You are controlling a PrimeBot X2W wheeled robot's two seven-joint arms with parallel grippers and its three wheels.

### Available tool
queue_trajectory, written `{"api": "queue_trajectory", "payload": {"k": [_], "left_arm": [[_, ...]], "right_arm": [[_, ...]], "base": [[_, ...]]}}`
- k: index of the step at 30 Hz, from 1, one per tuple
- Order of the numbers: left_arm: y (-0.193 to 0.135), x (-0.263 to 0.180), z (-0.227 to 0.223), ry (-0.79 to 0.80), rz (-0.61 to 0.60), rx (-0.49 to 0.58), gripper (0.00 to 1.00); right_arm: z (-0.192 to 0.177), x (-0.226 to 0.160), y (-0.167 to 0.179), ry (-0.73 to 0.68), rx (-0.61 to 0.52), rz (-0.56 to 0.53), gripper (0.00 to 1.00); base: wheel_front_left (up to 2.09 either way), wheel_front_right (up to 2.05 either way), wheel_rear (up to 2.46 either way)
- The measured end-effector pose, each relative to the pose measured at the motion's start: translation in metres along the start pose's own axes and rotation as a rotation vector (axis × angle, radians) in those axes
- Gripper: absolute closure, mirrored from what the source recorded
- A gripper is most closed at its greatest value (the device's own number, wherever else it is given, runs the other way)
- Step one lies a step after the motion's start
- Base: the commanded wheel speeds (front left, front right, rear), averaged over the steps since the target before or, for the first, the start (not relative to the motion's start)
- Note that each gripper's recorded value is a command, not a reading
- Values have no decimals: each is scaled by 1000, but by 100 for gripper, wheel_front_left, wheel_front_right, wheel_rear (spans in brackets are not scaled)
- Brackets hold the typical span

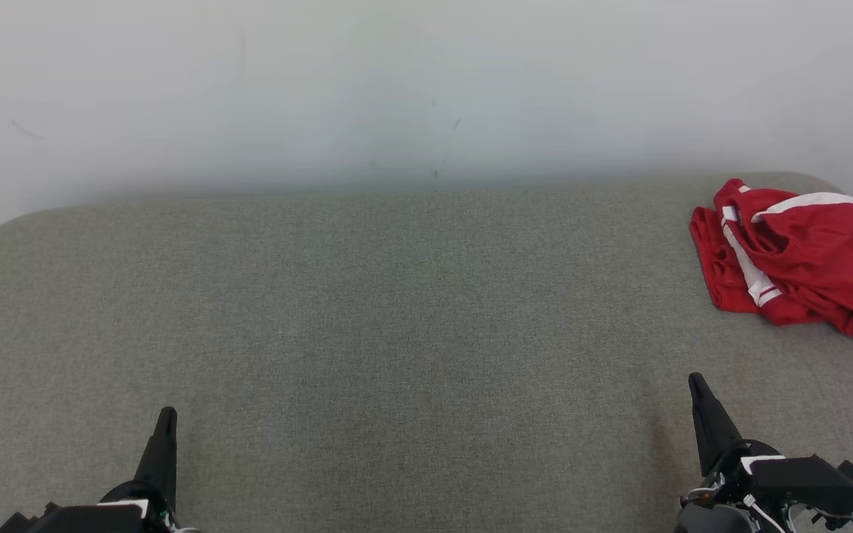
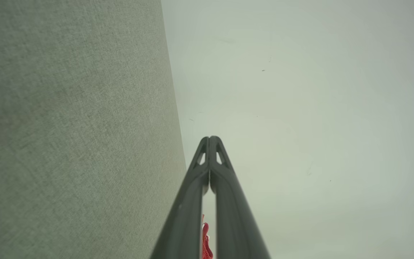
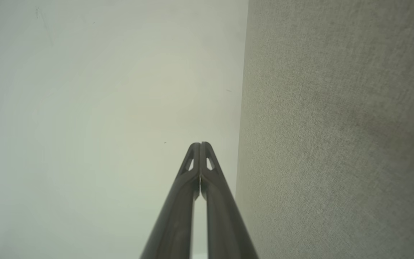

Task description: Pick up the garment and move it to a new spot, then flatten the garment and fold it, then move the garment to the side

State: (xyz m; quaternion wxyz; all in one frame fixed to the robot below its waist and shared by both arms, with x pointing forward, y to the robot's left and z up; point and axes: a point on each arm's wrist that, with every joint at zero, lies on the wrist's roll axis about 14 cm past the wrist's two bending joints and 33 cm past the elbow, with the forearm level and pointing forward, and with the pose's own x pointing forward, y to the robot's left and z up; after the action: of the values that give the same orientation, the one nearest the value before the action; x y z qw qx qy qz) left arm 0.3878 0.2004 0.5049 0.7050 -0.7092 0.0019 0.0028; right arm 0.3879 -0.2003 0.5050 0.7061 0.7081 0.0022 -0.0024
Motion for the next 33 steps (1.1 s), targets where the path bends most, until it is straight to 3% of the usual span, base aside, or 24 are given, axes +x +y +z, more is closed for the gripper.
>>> {"api": "queue_trajectory", "payload": {"k": [33], "left_arm": [[0,0,0,-1,0,0,100]], "right_arm": [[0,0,0,0,0,0,100]], "base": [[0,0,0]]}}
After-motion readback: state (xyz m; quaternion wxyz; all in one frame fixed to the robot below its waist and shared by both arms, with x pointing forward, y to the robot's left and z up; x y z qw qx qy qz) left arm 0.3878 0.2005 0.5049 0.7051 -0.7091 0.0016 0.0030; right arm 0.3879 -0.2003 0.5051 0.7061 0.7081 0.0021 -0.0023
